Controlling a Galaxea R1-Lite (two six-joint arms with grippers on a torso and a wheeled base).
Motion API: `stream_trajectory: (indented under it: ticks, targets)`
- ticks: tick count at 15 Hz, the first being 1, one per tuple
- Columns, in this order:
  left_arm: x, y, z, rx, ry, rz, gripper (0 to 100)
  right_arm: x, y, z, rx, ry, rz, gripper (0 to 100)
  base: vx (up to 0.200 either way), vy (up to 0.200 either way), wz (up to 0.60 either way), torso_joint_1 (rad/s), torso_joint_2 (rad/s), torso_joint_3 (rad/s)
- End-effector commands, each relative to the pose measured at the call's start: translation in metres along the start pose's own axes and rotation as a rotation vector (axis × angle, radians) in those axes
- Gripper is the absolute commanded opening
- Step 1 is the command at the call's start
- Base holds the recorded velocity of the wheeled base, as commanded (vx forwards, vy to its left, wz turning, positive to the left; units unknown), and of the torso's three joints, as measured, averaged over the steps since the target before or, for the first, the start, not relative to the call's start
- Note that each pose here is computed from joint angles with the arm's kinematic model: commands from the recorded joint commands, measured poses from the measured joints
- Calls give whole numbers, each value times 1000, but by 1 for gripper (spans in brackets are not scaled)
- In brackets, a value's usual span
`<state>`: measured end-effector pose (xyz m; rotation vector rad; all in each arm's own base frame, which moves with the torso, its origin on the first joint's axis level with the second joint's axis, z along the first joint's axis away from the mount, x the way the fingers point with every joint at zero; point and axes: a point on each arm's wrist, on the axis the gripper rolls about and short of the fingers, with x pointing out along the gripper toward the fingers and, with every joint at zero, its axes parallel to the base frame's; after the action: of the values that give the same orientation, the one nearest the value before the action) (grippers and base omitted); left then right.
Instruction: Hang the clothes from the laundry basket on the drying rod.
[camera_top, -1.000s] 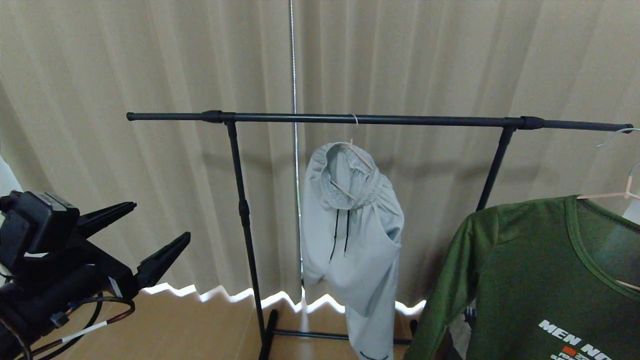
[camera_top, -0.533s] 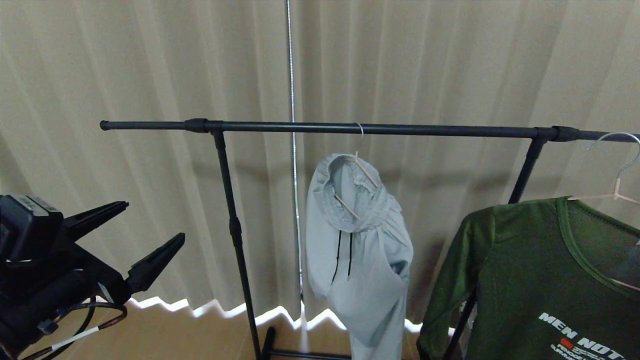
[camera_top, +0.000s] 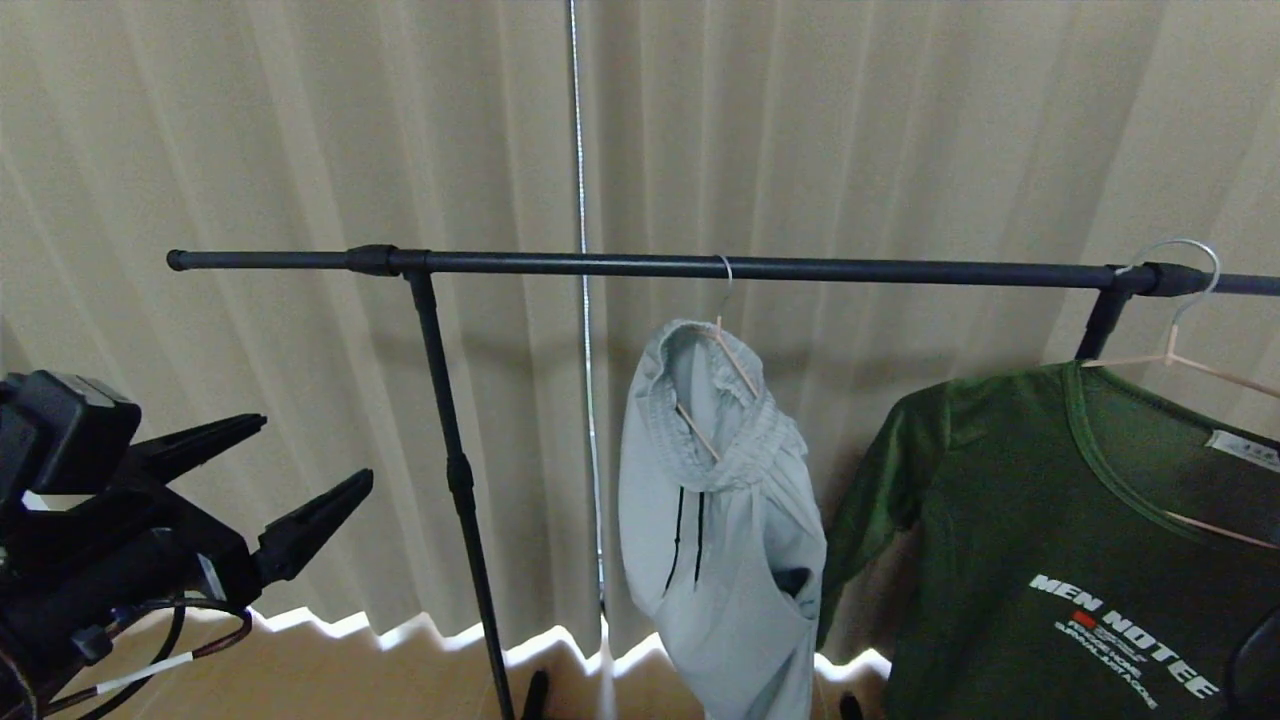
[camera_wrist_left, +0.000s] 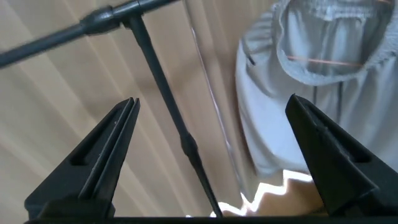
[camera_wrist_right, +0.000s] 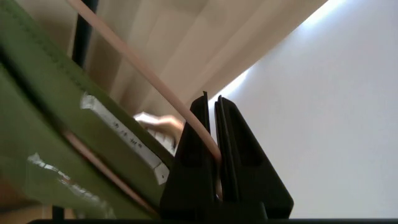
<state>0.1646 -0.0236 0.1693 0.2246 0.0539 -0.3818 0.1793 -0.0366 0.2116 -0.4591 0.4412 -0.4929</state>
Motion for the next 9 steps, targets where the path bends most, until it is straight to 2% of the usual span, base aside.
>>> stream_trajectory:
  ticks: [1, 2, 3, 6, 9]
  targets:
    - [-9, 3, 26, -46, -18, -1, 100, 12, 9, -3, -21, 39, 26, 0, 0, 0, 0, 0, 0, 0]
    - [-20, -1, 37, -71, 29, -42, 100, 15, 14, 0, -31, 32, 50, 0, 0, 0, 0, 0, 0, 0]
    - [-29, -6, 42, -80, 39, -92, 100, 23, 21, 4, -40, 31, 67, 0, 0, 0, 0, 0, 0, 0]
    - [-43, -11, 44, -64, 12, -112, 100, 58, 36, 14, -25, -1, 48, 0, 0, 0, 0, 0, 0, 0]
    - [-41, -15, 37, -39, 37, -134, 100, 78, 50, 14, -25, -6, 52, 0, 0, 0, 0, 0, 0, 0]
